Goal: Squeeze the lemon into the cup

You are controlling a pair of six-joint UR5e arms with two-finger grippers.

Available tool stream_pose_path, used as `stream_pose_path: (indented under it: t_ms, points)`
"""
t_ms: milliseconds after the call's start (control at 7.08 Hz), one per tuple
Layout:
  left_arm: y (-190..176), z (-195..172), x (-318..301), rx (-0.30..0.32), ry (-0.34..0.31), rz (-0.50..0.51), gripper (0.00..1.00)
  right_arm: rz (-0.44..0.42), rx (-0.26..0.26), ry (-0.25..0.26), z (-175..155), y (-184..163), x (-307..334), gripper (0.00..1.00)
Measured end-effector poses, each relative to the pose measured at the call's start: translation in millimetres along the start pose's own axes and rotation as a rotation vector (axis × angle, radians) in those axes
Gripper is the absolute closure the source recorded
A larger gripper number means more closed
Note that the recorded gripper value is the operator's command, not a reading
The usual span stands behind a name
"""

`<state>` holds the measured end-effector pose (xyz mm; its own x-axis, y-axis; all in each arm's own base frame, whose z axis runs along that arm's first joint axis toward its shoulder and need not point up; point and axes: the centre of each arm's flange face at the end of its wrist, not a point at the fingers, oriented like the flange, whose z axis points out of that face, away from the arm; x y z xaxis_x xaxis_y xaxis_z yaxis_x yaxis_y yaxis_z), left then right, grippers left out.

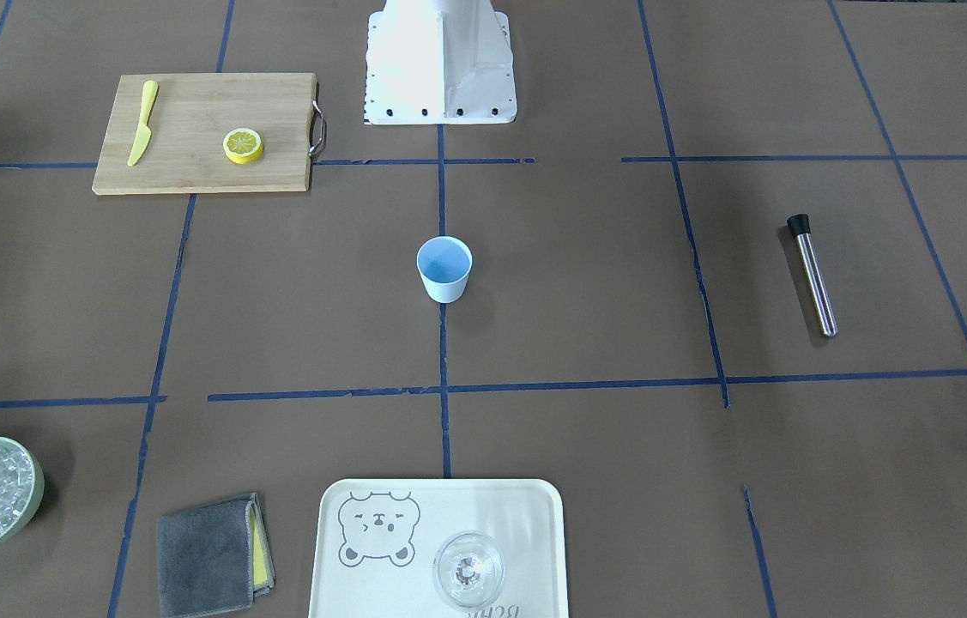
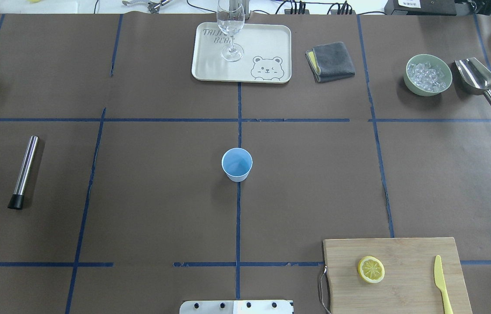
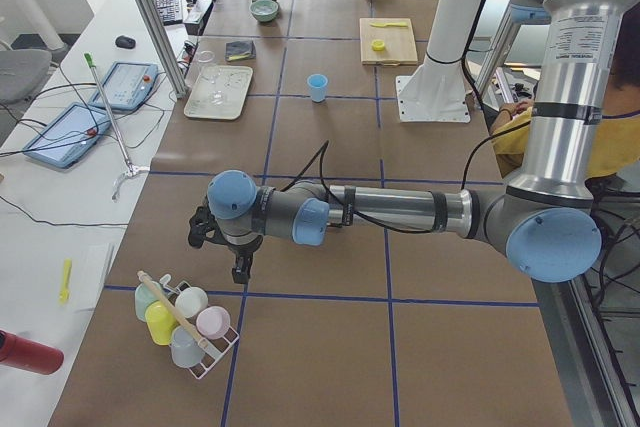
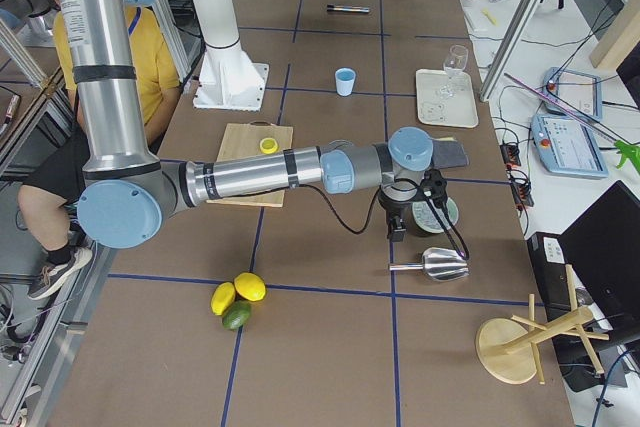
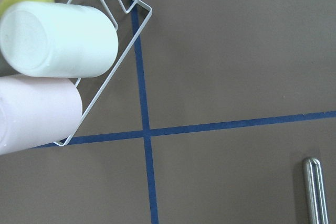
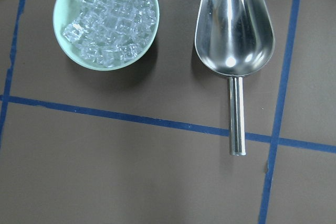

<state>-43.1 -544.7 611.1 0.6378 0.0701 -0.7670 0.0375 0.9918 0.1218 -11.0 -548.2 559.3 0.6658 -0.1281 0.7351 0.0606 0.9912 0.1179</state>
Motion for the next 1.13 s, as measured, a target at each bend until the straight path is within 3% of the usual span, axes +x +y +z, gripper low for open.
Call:
stream_pose_path:
  t_ms: [707,1130]
  points:
    - [3.7,-19.0,45.8,0.046,0.022,0.098,0.00,-0.016,-0.007,0.016,8.5,26.4,2.8,0.00]
    - [9.1,19.1,95.2,-0.016,0.051,0.191,0.00,-0.077,0.020,0.003,36.0,44.0,17.2,0.00]
